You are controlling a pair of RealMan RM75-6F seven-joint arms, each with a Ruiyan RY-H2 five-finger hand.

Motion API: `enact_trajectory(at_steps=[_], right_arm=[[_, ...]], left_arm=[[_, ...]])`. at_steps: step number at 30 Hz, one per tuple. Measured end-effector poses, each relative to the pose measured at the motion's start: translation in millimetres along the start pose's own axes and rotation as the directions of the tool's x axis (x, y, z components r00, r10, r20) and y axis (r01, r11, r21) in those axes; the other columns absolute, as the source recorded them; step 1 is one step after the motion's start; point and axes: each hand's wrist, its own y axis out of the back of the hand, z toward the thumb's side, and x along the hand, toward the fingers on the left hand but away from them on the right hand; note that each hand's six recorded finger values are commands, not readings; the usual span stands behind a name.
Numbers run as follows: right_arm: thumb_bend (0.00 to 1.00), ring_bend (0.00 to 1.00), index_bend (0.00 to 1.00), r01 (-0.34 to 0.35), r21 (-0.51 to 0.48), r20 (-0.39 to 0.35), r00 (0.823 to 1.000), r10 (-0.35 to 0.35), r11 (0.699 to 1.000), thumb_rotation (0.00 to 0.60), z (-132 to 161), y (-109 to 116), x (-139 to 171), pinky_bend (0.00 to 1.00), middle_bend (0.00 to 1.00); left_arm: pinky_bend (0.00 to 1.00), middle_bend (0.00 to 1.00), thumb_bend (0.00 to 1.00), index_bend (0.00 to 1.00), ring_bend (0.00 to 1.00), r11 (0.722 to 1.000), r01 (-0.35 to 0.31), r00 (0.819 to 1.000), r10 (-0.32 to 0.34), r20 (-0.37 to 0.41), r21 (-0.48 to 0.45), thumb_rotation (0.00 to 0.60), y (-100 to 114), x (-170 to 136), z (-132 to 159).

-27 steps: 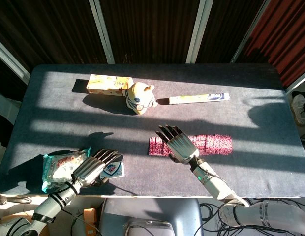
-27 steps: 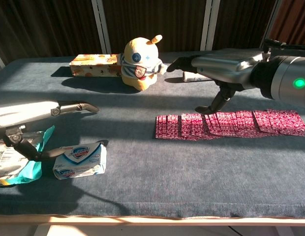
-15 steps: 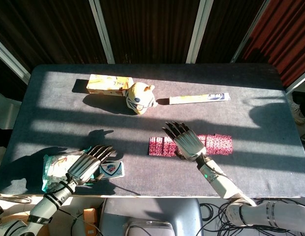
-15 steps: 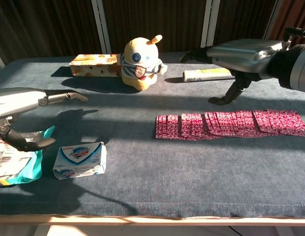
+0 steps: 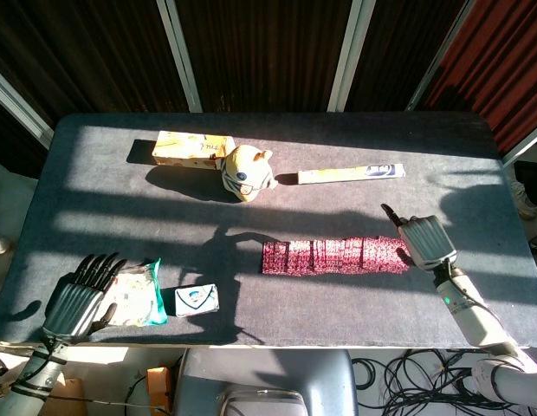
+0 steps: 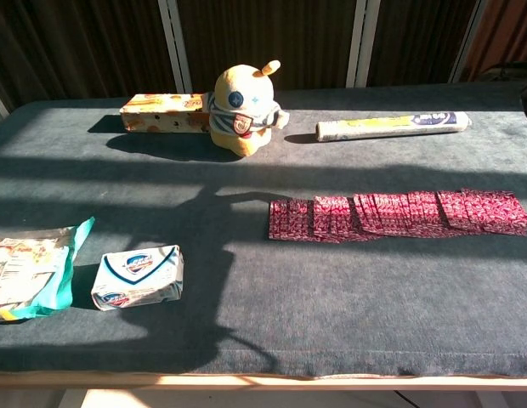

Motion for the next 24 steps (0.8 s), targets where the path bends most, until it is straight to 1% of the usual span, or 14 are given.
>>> enact_trajectory(at_steps=[2,5,8,11,15,24], right_arm=[[0.38,0.98,0.11,-0.037,0.014,0.023,0.999,0.036,0.999,0.6,-13.2,-14.1,0.7,1.0,0.83],[0.47,1.0,0.13,-0.098,0.018,0.042,0.994,0.097,0.995,0.6,-23.3,-37.0,-0.9,1.0,0.88],[0.57,1.0,0.17,-0.154,0.014,0.04,0.987,0.153,0.988,0.6,-22.3,-60.6,-4.4,1.0,0.92],[0.63,1.0,0.18,-0.194,0.017,0.028,0.981,0.194,0.981,0.6,-16.1,-79.8,-7.5,1.0,0.92],[0.63,1.0,0.19,-0.223,0.029,0.015,0.975,0.222,0.974,0.6,-10.2,-95.1,-8.8,1.0,0.92],[0.63,1.0,0.2,-0.261,0.058,0.015,0.965,0.26,0.964,0.6,-8.4,-111.4,-5.2,1.0,0.92]], left_arm=[[0.03,0.0,0.42,0.0,0.0,1.0,-0.011,0.999,0.012,-0.043,0.002,0.6,-8.0,-25.1,-17.7],[0.03,0.0,0.42,0.0,0.0,0.999,0.014,0.998,-0.016,-0.068,-0.034,0.6,-22.3,-53.1,-27.6],[0.03,0.0,0.42,0.0,0.0,0.999,0.03,0.998,-0.032,-0.054,-0.042,0.6,-30.9,-63.3,-26.1],[0.03,0.0,0.42,0.0,0.0,0.998,0.032,0.998,-0.034,-0.048,-0.045,0.6,-32.7,-63.1,-24.5],[0.03,0.0,0.42,0.0,0.0,0.999,0.034,0.998,-0.036,-0.05,-0.036,0.6,-33.8,-62.4,-24.4],[0.03,0.0,0.42,0.0,0.0,0.998,0.054,0.997,-0.055,-0.058,-0.029,0.6,-36.4,-60.4,-24.5]])
